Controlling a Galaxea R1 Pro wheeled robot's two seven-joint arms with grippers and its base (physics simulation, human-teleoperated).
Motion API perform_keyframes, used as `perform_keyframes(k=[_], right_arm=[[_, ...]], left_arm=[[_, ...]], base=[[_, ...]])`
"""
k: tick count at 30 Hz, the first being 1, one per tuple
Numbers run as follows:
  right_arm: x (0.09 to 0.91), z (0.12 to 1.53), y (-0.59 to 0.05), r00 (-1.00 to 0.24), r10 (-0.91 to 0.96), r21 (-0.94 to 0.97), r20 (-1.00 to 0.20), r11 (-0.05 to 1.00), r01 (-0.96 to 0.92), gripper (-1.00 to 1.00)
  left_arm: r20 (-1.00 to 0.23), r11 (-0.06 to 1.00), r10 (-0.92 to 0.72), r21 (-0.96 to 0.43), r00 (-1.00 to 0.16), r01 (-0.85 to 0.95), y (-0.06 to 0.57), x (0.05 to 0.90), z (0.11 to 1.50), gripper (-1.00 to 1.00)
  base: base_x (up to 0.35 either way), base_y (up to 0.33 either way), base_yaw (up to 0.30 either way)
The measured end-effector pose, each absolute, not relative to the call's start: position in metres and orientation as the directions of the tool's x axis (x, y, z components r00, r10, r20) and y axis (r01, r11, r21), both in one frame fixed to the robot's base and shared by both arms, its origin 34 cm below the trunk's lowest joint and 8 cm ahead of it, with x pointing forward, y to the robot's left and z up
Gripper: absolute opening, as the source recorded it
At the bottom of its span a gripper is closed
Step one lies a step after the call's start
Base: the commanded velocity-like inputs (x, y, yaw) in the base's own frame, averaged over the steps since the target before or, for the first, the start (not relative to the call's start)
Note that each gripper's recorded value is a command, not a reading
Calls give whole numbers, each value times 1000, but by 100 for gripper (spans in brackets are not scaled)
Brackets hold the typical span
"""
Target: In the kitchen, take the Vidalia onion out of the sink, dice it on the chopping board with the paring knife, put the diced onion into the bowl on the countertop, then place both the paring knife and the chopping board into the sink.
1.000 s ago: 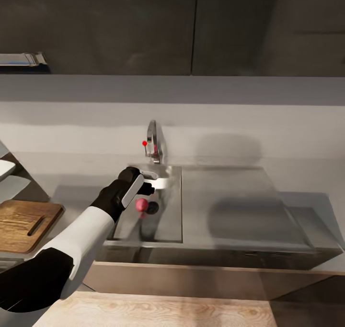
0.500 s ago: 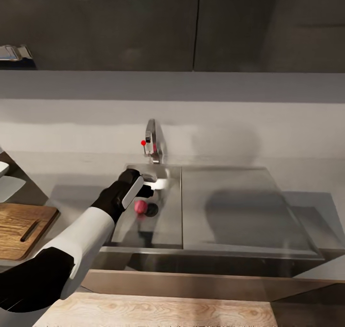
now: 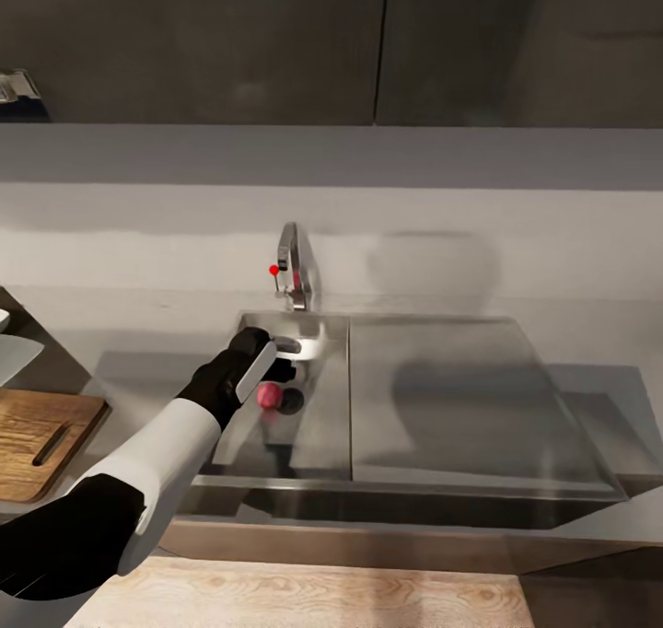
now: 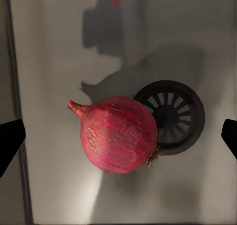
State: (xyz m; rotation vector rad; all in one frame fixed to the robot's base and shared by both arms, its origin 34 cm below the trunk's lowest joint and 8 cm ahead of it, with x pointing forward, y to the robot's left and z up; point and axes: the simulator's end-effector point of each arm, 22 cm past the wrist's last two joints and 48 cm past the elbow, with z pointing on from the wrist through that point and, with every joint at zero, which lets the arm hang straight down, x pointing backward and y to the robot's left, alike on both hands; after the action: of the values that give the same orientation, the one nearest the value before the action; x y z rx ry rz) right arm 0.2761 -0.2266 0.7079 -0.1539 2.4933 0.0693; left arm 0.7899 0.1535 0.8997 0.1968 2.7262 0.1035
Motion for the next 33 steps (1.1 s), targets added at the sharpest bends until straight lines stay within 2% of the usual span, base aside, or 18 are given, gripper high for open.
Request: perform_keyframes(k=[17,33], right_arm=[[267,703,-226,-811,-94,17,-578,992,-127,100],[260,699,-226,-825,-94,20,-557,992,-126,100]], left_arm=[[-378,991,134,61,-916,120,148,787,872,100],[-348,991,133,59,-928,120,150,782,853,100]], base=[[5,1,0],[0,74,0]])
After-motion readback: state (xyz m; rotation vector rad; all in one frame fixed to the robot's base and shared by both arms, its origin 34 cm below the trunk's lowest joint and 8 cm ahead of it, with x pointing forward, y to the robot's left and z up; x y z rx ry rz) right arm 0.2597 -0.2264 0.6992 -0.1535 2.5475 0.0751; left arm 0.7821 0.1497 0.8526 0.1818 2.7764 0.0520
